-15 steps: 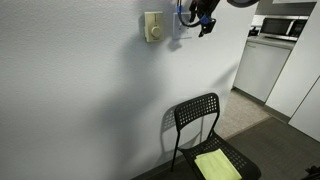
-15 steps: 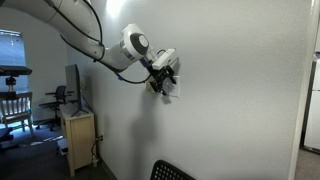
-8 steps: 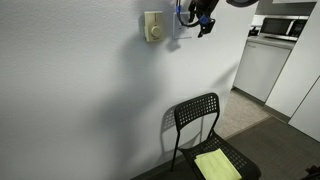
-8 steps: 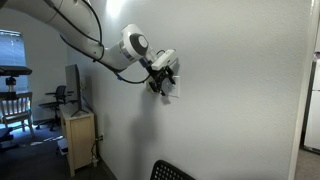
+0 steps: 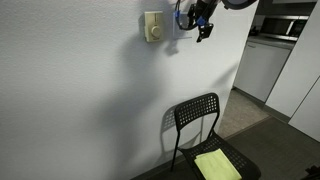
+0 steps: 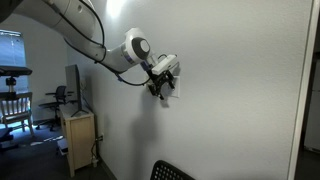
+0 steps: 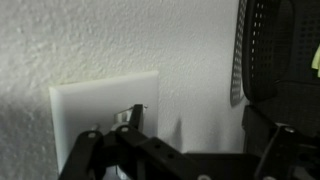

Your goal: Turn on both buttons on the switch and then turn off the first button

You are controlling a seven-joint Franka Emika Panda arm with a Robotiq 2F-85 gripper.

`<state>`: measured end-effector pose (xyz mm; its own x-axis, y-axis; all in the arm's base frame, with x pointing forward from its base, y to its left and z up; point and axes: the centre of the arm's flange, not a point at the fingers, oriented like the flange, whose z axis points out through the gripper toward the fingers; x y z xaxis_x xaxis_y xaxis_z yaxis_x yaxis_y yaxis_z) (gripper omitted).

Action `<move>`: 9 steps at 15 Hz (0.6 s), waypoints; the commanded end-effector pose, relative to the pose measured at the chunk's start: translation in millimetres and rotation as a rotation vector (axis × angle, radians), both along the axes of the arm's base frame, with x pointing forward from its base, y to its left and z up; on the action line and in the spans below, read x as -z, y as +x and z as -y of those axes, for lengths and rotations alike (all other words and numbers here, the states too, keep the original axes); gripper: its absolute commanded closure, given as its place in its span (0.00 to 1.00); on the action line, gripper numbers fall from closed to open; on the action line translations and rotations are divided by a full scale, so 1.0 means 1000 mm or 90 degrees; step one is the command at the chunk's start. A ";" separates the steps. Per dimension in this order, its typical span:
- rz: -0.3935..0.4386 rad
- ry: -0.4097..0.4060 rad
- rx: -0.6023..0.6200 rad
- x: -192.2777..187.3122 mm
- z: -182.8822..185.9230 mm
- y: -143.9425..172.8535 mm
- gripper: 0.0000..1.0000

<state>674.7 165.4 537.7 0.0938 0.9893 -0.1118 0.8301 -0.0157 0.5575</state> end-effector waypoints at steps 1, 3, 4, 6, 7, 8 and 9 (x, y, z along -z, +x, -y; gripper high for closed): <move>-0.027 -0.003 -0.004 0.016 -0.001 0.011 0.00; -0.043 -0.016 0.002 0.013 -0.003 0.002 0.00; -0.058 -0.028 -0.004 0.011 -0.006 -0.003 0.00; -0.084 -0.056 -0.002 0.011 -0.013 -0.019 0.00; -0.101 -0.068 0.003 0.014 -0.019 -0.030 0.00; -0.113 -0.079 0.003 0.017 -0.023 -0.036 0.00; -0.123 -0.089 0.002 0.020 -0.027 -0.045 0.00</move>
<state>656.8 186.2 521.7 0.0812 0.9750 -0.2067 0.9014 0.0167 0.4327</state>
